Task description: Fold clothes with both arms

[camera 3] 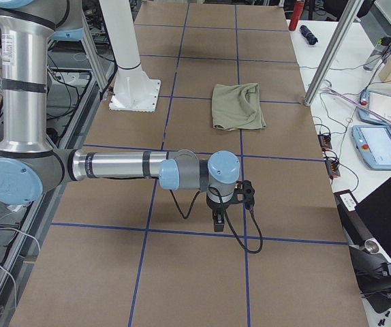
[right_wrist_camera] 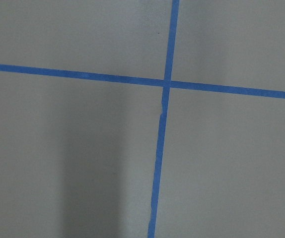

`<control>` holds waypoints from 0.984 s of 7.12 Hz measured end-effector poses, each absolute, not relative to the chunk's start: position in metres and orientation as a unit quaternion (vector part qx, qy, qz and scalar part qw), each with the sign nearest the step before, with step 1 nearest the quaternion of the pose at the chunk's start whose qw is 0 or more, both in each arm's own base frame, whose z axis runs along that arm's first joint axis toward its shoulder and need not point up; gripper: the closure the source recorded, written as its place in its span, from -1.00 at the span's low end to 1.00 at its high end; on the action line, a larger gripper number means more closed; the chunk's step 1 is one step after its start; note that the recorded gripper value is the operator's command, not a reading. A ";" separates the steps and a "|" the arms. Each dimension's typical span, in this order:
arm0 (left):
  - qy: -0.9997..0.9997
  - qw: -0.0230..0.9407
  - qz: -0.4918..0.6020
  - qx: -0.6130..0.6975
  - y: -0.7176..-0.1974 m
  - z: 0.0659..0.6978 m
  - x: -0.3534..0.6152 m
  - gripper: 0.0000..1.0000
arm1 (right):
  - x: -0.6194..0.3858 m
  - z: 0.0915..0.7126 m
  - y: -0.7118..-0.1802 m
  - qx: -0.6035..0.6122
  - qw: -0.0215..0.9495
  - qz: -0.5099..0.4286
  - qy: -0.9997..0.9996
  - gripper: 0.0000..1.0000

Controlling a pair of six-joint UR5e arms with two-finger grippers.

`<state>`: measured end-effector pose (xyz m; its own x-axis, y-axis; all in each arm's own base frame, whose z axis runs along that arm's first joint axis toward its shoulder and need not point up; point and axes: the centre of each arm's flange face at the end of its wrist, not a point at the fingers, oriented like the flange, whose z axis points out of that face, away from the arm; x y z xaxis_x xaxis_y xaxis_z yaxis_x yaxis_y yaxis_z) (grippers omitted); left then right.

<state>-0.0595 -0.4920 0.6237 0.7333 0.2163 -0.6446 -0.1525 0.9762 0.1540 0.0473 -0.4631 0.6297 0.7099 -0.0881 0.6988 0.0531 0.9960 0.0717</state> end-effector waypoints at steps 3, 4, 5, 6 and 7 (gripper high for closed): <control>0.353 0.929 0.101 0.044 -0.493 0.626 -0.059 -1.00 | 0.047 0.631 -0.463 0.022 0.924 -0.038 -0.380 -1.00; 0.353 0.929 0.101 0.045 -0.493 0.625 -0.059 -1.00 | 0.047 0.631 -0.463 0.023 0.924 -0.038 -0.380 -1.00; 0.353 0.929 0.101 0.045 -0.494 0.625 -0.060 -1.00 | 0.047 0.631 -0.463 0.023 0.924 -0.038 -0.381 -1.00; 0.352 0.929 0.101 0.047 -0.495 0.624 -0.060 -1.00 | 0.047 0.632 -0.463 0.022 0.924 -0.038 -0.380 -1.00; 0.352 0.929 0.102 0.048 -0.496 0.623 -0.060 -1.00 | 0.048 0.633 -0.463 0.022 0.924 -0.038 -0.380 -1.00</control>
